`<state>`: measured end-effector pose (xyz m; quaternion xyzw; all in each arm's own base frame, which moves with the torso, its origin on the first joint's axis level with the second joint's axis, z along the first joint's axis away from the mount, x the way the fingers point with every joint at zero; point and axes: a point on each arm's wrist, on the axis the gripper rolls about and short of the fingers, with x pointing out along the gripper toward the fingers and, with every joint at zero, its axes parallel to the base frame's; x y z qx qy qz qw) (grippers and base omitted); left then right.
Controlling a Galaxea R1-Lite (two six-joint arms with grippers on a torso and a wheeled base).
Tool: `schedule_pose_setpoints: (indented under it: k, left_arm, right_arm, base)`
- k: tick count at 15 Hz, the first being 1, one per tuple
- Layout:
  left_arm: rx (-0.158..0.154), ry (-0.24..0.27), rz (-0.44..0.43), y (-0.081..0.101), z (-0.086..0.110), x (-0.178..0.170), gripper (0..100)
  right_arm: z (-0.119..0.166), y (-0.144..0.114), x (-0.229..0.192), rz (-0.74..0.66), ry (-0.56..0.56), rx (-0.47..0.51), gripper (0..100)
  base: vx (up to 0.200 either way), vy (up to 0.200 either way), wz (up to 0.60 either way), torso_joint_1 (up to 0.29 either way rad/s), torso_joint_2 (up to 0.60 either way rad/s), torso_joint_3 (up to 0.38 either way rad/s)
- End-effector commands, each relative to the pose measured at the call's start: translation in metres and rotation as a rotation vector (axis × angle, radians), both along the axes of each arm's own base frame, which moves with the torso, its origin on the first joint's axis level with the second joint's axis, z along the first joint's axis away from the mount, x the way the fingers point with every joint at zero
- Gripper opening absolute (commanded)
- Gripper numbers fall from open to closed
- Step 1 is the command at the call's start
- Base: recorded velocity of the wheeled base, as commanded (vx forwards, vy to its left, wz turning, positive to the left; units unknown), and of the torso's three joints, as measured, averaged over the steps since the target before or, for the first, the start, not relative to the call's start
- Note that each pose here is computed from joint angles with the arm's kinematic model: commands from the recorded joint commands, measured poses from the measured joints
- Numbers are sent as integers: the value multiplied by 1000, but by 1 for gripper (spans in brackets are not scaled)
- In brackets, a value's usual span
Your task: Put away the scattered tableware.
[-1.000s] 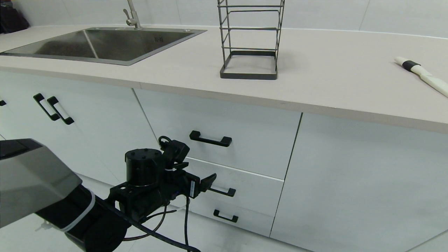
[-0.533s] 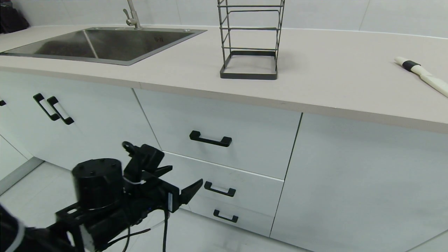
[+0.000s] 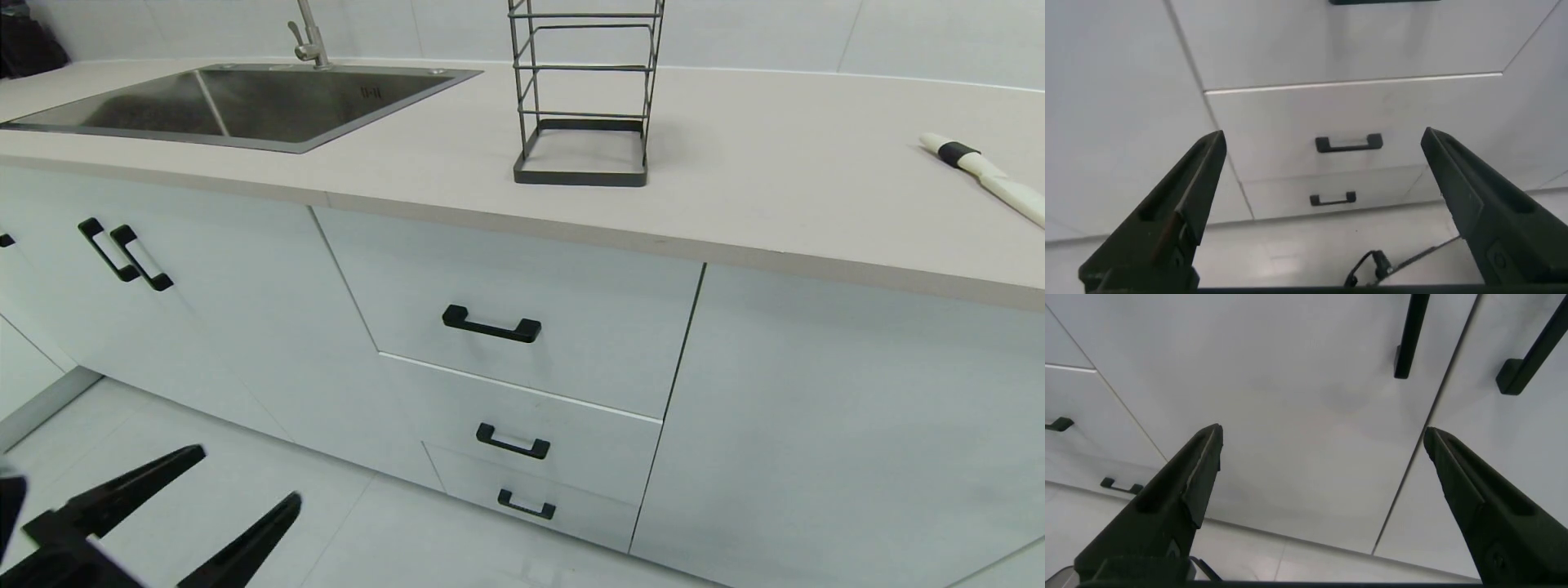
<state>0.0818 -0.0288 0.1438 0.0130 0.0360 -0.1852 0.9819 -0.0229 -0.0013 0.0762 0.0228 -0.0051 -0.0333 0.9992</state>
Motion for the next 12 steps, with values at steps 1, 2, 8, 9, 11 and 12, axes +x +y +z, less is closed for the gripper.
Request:
schedule_pose_setpoints:
  k: [1, 2, 8, 9, 11, 12]
  left_arm:
    - [-34, -117, 92, 28, -38, -85, 100]
    - [-26, -73, 139, 31, -58, -98, 100]
    - [-57, -74, 397, 29, -68, -104, 100]
    - [-44, -73, 401, 30, -68, -105, 100]
    - [-33, -73, 396, 29, -68, -105, 100]
    - [-17, -78, 394, 29, -68, -105, 100]
  right_arm:
    - [0, 0, 0, -1, 1, 1, 100]
    - [0, 0, 0, 1, 3, 1, 100]
    - [0, 0, 0, -1, 5, 4, 100]
    - [0, 0, 0, 1, 6, 2, 100]
    - [0, 0, 0, 1, 5, 4, 100]
    - [0, 0, 0, 2, 4, 2, 100]
  base:
    - [0, 0, 0, 0, 0, 0]
    - [0, 0, 0, 0, 0, 0]
    - [0, 0, 0, 0, 0, 0]
    - [0, 0, -600, -2, 2, 2]
    - [0, 0, -600, 7, 0, 0]
    - [0, 0, -600, 2, 12, -2]
